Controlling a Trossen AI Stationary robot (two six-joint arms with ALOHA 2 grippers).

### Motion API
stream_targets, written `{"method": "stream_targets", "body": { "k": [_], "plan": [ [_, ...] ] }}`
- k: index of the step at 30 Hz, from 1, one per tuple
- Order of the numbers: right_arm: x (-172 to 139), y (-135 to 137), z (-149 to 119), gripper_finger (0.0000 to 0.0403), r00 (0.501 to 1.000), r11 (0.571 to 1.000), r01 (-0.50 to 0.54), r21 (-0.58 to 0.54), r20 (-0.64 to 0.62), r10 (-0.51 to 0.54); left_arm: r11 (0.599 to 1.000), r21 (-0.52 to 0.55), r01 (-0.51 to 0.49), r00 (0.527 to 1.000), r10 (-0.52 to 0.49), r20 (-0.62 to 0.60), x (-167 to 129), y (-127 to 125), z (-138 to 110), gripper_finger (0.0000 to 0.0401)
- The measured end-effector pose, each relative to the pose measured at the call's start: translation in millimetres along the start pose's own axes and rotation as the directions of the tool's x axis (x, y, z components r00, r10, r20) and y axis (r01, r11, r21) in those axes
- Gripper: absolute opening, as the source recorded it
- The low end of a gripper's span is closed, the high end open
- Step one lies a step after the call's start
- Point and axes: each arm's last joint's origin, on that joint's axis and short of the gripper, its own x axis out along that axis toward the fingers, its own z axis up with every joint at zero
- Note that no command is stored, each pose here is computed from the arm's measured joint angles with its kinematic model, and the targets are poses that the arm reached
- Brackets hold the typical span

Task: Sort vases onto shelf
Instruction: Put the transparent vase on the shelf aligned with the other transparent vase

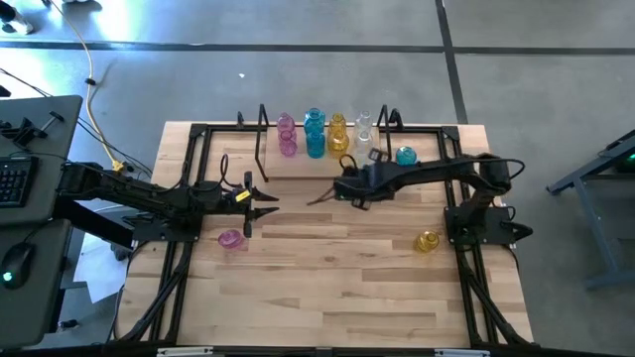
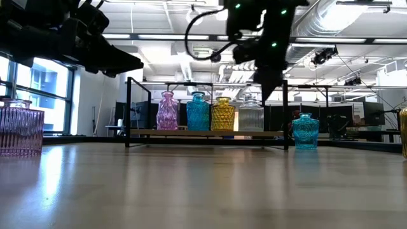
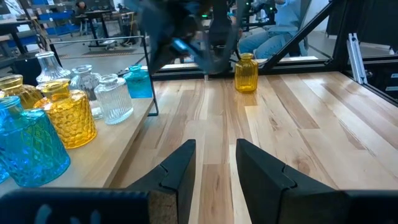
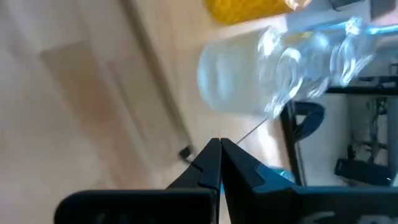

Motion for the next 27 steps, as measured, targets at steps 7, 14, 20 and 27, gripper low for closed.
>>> {"method": "stream_targets", "body": {
  "k": [7,14,20,27],
  "plan": [
    [13.5,7.4,-25.5,0.0,0.994,0.991,-0.079,0.108,0.086,0.07,1.0,-0.001,0.0,1.0,0.0,0.007,0.0,0.0,0.6,0.0103],
    [54.7,7.4,-28.0,0.0,0.984,0.976,-0.099,0.196,0.168,0.066,1.0,0.0,-0.001,1.0,0.001,0.011,0.0,0.1,1.0,0.0103],
    [62.3,5.4,-28.5,0.0,0.981,0.968,-0.069,0.241,0.195,0.021,1.0,0.0,-0.002,1.0,0.002,0.014,0.0,0.2,1.3,0.0103],
    [61.4,6.1,-28.6,0.0,0.98,0.969,-0.063,0.24,0.197,0.015,1.0,-0.001,-0.002,1.0,0.002,0.013,0.0,0.1,1.2,0.0103]
  ]
}}
